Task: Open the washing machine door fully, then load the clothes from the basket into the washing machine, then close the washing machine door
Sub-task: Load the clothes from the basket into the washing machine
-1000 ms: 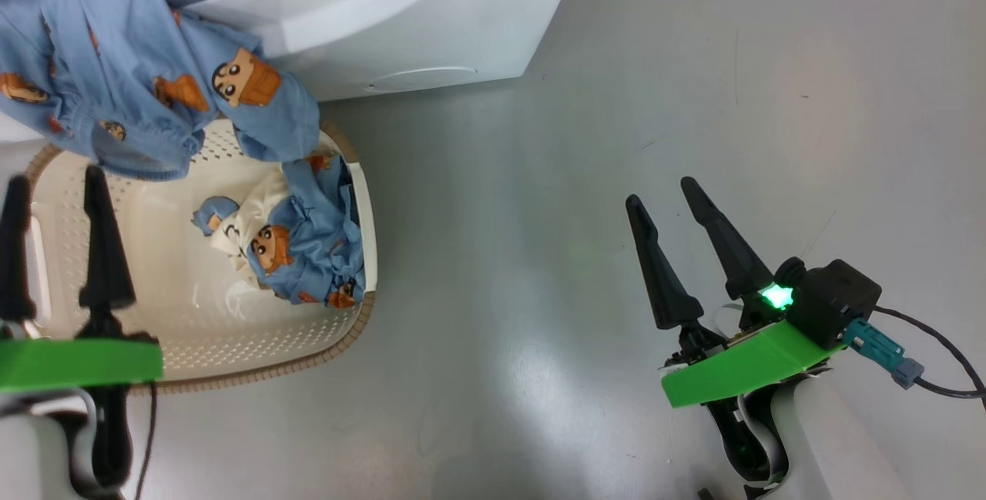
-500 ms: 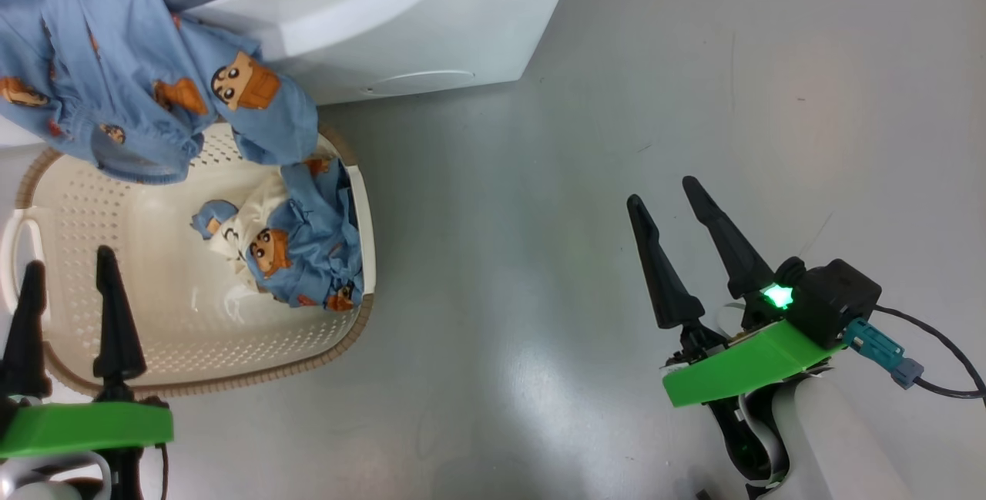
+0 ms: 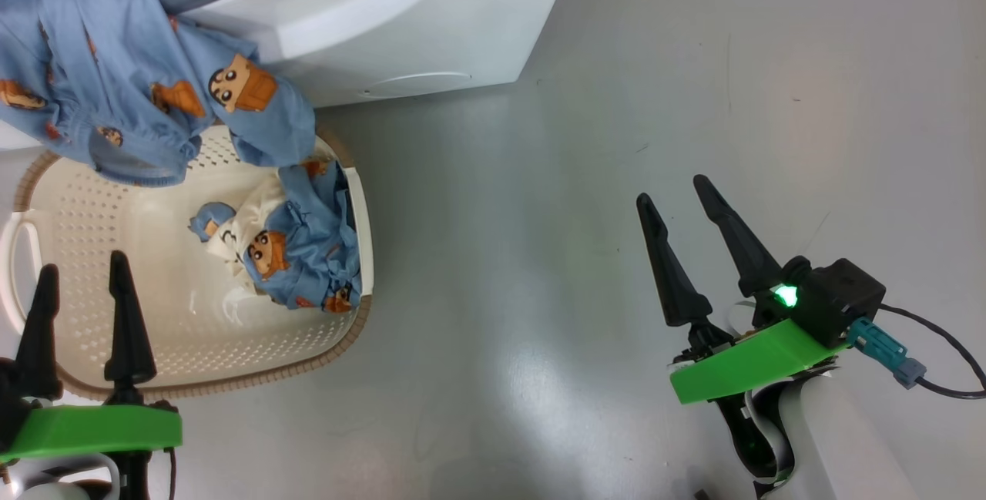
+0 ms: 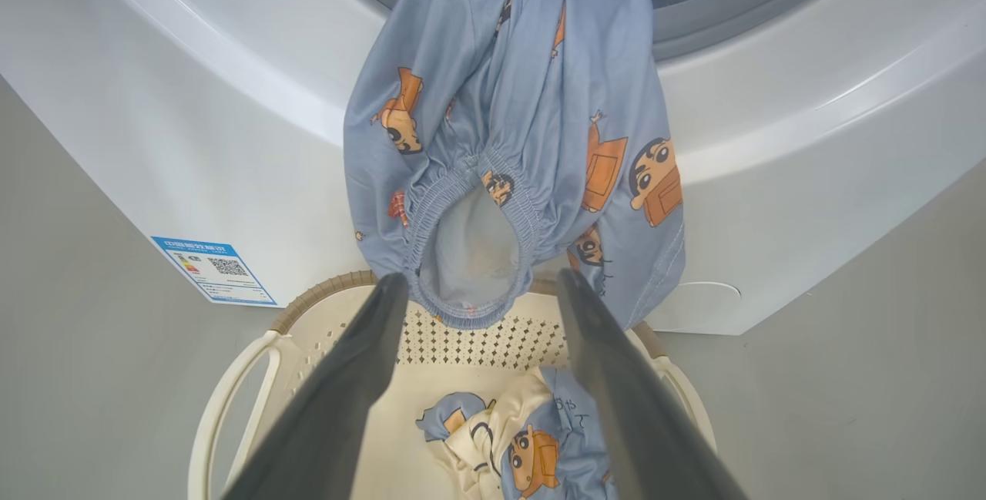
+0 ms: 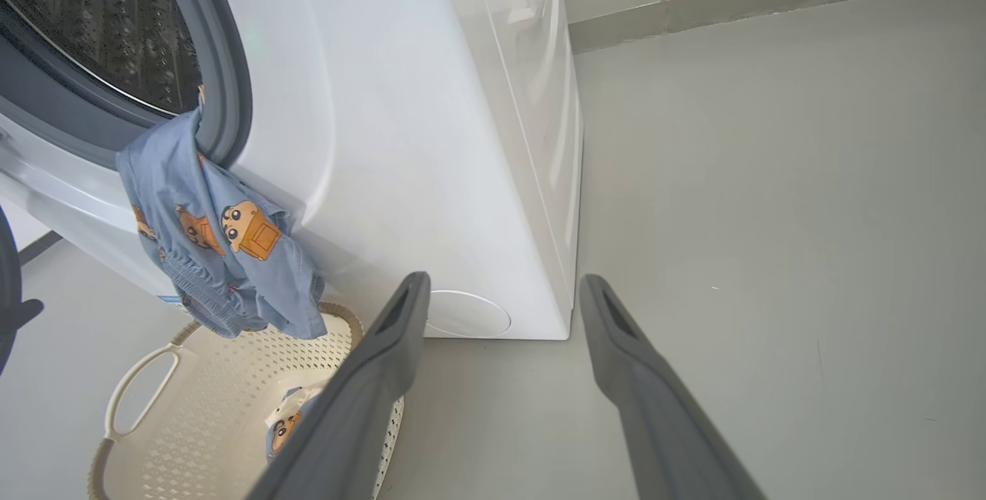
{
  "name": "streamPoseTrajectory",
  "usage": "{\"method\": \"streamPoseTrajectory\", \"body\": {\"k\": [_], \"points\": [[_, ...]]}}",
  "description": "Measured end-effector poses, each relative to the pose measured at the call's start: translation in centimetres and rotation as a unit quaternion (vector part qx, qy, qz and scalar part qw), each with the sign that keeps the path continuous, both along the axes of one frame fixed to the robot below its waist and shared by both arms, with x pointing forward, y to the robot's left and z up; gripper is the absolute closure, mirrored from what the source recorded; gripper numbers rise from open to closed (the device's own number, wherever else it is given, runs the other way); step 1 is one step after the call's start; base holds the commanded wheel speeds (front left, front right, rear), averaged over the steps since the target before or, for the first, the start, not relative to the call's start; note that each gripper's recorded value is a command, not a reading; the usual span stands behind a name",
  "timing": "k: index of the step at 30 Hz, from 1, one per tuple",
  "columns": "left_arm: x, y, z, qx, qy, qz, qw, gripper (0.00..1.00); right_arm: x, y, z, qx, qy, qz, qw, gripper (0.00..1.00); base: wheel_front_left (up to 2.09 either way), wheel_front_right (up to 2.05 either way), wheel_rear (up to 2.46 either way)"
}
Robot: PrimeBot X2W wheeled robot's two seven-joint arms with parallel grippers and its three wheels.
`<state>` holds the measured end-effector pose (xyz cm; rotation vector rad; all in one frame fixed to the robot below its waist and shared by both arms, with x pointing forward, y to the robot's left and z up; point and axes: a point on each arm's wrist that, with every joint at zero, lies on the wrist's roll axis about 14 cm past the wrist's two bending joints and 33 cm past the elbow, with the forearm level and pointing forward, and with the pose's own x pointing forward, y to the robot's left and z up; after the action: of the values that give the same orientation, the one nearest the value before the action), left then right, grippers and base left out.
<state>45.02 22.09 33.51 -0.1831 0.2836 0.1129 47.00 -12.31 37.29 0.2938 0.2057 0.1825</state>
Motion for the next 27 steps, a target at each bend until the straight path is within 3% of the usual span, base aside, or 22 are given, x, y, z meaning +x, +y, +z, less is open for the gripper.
{"method": "streamPoseTrajectory", "body": {"k": [6,27], "points": [[-0.1,-0.1,-0.1,-0.001,0.003,-0.002,1.000,0.00,-0.1,-0.6,-0.5,-0.028,0.003,0.001,1.000,0.00,0.00,0.00,0.00],[1.1,-1.3,-0.2,-0.006,-0.001,-0.020,1.000,0.00,-0.8,-2.0,-1.4,-0.048,0.018,-0.014,0.999,0.00,0.00,0.00,0.00]]}}
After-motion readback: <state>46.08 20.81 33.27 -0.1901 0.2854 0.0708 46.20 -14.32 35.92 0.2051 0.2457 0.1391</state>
